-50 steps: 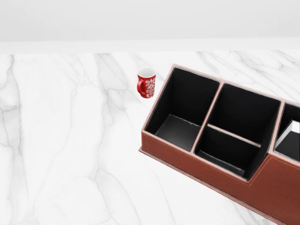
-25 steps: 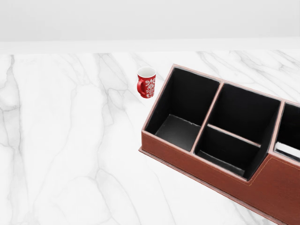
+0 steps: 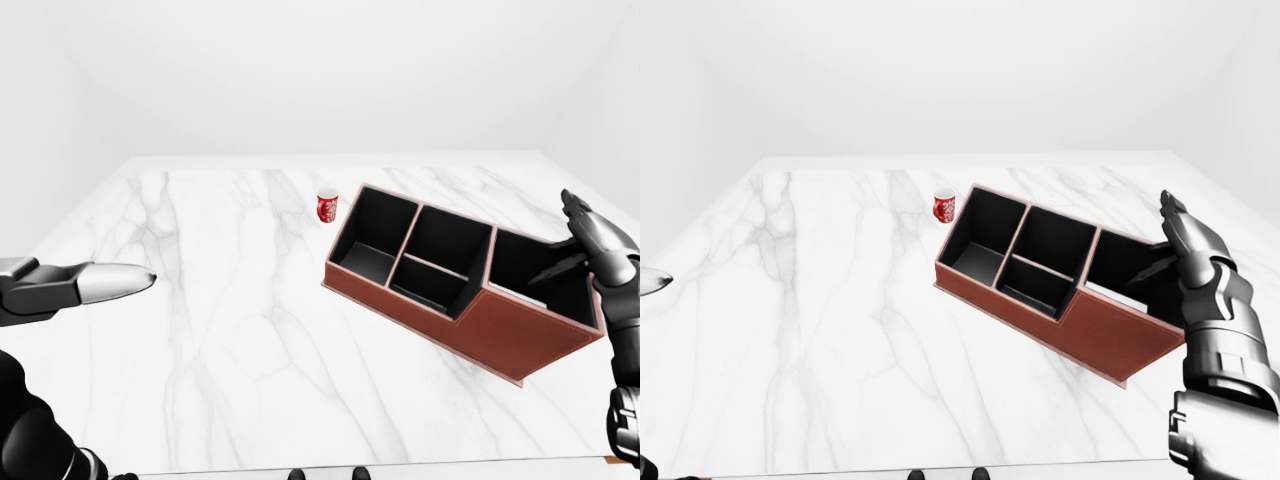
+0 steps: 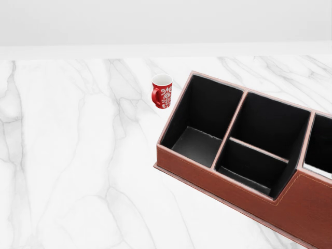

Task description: Pick up the book and place it in the right compartment of the caddy.

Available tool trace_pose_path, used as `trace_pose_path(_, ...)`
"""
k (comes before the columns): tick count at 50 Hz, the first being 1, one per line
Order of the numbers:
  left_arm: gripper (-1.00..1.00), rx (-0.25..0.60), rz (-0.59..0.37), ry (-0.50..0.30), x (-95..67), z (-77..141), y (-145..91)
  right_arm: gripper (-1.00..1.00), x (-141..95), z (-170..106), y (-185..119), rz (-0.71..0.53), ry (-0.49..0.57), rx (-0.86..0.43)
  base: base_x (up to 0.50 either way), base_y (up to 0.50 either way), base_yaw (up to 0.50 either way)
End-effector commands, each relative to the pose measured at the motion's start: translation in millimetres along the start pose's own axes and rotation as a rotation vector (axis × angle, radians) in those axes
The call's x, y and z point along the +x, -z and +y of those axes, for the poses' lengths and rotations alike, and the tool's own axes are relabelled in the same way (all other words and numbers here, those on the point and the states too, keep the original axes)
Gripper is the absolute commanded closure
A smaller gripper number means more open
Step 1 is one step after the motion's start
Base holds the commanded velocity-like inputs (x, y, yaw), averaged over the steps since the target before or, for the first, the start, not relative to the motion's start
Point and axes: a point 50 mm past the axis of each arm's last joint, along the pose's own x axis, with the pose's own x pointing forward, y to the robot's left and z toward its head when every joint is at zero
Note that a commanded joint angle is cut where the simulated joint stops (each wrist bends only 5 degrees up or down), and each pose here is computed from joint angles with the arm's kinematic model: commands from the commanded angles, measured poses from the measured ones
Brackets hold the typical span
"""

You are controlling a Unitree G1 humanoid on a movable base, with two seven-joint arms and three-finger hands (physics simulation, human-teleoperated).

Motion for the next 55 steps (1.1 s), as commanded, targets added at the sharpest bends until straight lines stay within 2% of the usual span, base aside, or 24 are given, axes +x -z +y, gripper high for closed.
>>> trace_pose_path(1, -1.0, 0.001, 0.001, 0.001, 0.0, 0.1, 0.2, -1.0, -2.8, -28.3, -22.6, -0.107, 0.094, 0.039, 0.0, 0.0, 0.0)
trace_pose_path(12, -1.0, 0.002, -0.001, 0.001, -0.1, 0.1, -0.3, -1.0, -11.5, -45.9, -43.0, -0.213, 0.124, 0.04, 0.0, 0.0, 0.0)
trace_pose_path(31, -1.0, 0.003, -0.011, -0.003, 0.5, 1.5, -2.3, -1.0, -31.1, -75.9, -64.9, -0.285, 0.177, 0.063, 0.0, 0.0, 0.0)
trace_pose_path(45, -1.0, 0.002, -0.02, -0.004, 0.2, 2.1, -4.7, -1.0, -63.8, -103.8, -91.8, -0.429, 0.229, 0.069, 0.0, 0.0, 0.0)
trace_pose_path(55, -1.0, -0.004, -0.013, -0.008, -0.1, 2.1, -3.2, -1.0, -104.7, -126.5, -120.9, -0.618, 0.292, 0.005, 0.0, 0.0, 0.0)
